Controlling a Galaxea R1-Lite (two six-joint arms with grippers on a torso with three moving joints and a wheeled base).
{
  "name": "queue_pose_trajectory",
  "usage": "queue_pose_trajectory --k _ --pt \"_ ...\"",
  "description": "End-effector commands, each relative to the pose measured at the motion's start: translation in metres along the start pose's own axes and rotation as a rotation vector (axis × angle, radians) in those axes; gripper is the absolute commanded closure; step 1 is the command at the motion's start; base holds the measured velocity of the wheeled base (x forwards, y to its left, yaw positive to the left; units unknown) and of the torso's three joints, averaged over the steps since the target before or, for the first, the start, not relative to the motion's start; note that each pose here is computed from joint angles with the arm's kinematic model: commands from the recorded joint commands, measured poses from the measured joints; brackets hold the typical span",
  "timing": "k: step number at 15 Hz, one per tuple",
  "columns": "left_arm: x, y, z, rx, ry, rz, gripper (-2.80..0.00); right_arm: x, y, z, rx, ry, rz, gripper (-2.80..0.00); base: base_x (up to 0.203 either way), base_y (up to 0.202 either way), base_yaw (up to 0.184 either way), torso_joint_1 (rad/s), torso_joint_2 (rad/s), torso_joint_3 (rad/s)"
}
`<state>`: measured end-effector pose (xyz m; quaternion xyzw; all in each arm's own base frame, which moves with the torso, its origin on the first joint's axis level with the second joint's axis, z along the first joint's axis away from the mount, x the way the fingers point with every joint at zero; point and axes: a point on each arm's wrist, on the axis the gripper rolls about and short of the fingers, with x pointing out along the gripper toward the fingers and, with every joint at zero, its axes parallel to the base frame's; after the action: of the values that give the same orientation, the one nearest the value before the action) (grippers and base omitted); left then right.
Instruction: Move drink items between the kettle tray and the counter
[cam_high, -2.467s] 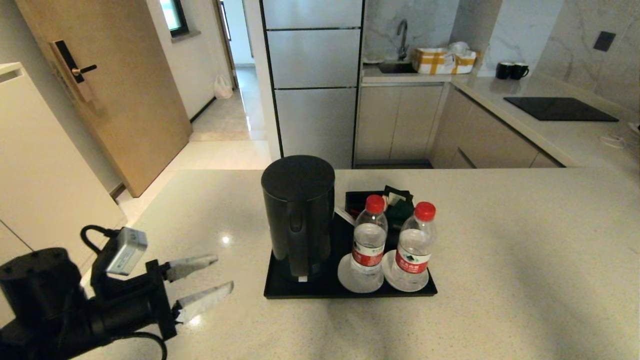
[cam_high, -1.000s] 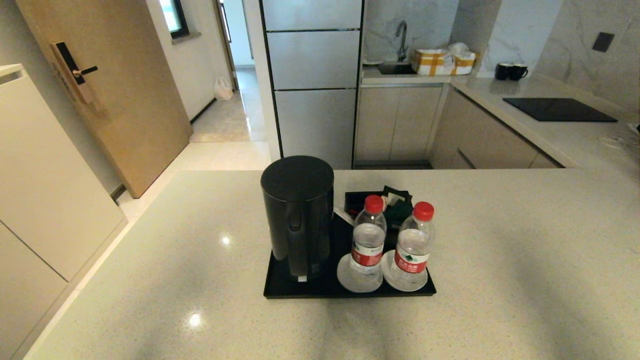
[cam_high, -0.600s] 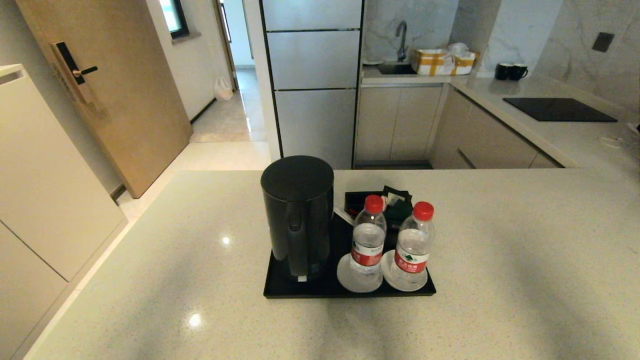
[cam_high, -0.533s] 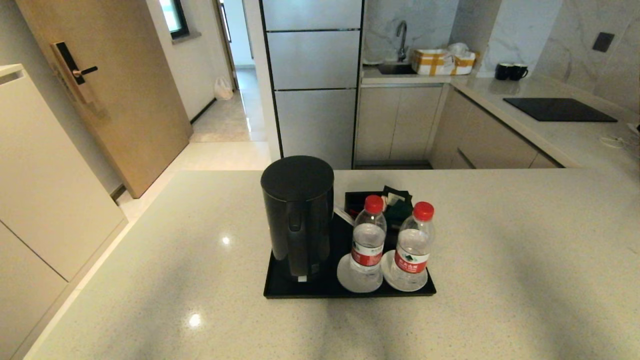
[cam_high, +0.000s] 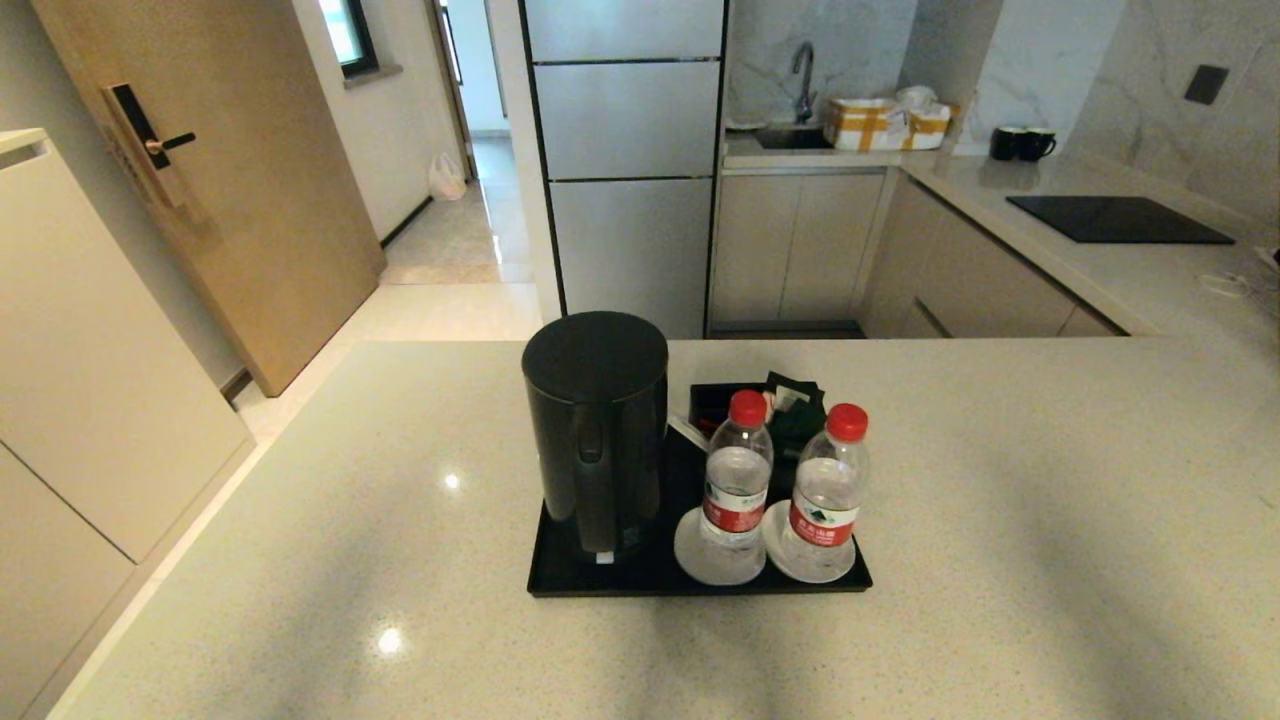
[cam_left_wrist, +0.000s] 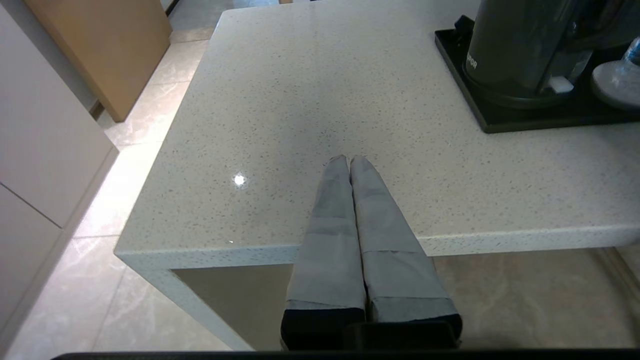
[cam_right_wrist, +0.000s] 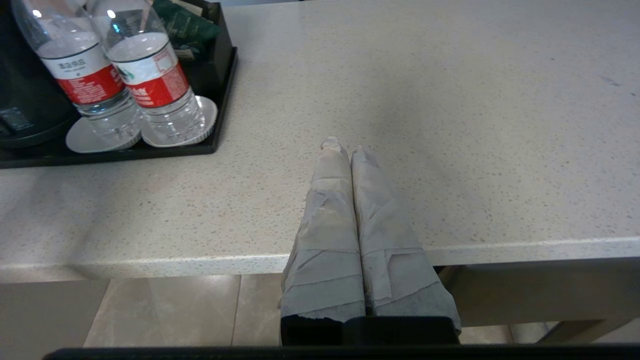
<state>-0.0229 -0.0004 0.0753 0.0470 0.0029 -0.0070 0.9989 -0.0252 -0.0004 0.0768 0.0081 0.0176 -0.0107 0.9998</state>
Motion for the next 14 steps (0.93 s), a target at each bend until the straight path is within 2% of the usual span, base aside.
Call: queue_pose_trajectory --k 1,14 --pt "0.0000 0.0000 -0.0002 0.004 0.001 0.000 0.00 0.0000 0.0000 0.0000 -0.001 0.000 0.000 0.00 0.000 0.000 0.000 0.000 0.00 0.000" --pt "0.0002 0.0000 -0.0006 -0.005 0.003 0.001 0.00 0.0001 0.0000 -0.0001 0.000 -0.002 0.000 0.00 0.000 0.000 0.000 0.000 0.00 0.000"
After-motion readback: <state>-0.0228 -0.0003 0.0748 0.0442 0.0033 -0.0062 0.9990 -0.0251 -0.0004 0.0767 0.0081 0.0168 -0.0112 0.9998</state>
